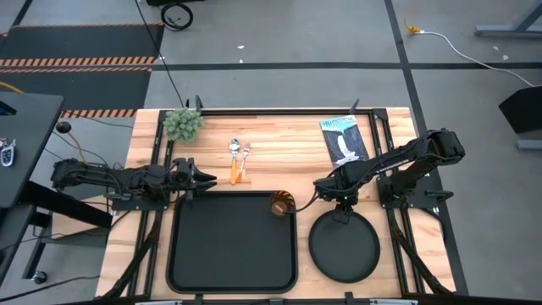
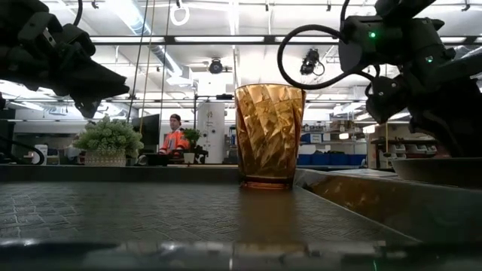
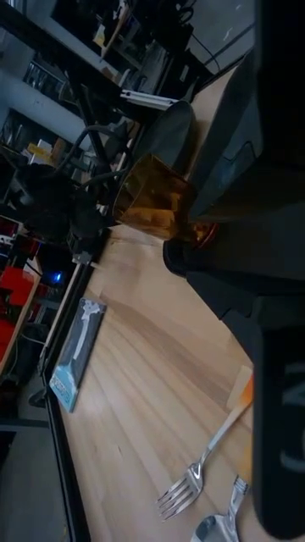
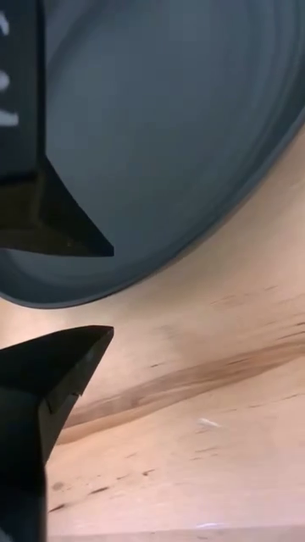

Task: Pick and place plate/cup/fork/spoon on tray
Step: Put the black plate on the black tray

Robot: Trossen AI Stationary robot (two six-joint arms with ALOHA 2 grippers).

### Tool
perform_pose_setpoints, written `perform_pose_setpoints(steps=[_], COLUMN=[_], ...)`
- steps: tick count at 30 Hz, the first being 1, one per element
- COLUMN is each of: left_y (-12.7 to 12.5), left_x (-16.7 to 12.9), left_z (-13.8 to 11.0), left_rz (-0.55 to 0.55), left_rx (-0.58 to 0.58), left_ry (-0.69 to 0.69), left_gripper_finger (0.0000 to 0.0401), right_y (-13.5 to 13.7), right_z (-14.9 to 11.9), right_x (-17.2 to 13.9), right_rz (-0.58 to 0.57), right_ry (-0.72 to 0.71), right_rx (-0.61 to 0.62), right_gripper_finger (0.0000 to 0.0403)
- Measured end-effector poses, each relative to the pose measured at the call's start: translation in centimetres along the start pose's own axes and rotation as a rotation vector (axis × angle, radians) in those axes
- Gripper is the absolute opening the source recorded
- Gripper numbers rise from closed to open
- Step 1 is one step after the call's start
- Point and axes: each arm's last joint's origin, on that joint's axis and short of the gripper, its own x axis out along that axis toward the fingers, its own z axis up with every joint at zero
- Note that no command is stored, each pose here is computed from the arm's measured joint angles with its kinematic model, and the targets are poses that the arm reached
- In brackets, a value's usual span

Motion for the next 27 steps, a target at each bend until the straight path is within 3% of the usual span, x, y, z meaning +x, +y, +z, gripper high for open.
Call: perform_pose_setpoints(steps=[11,20,27], left_y=[0.0,0.0,0.0], left_x=[0.0,0.0,0.0], left_z=[0.0,0.0,0.0], left_rz=[-0.001,0.000,-0.001], left_rx=[-0.001,-0.002,-0.001], left_ry=[-0.001,-0.001,-0.001], left_gripper_finger=[0.0110,0.0110,0.0110], right_y=[0.4,1.0,2.1], right_z=[0.2,0.9,-1.3], right_x=[0.0,-1.3,-2.9], right_rz=[0.023,0.010,-0.030], right_ry=[-0.031,-0.098,-0.179], right_rx=[0.001,-0.026,-0.182], right_gripper_finger=[0.0091,0.0091,0.0091])
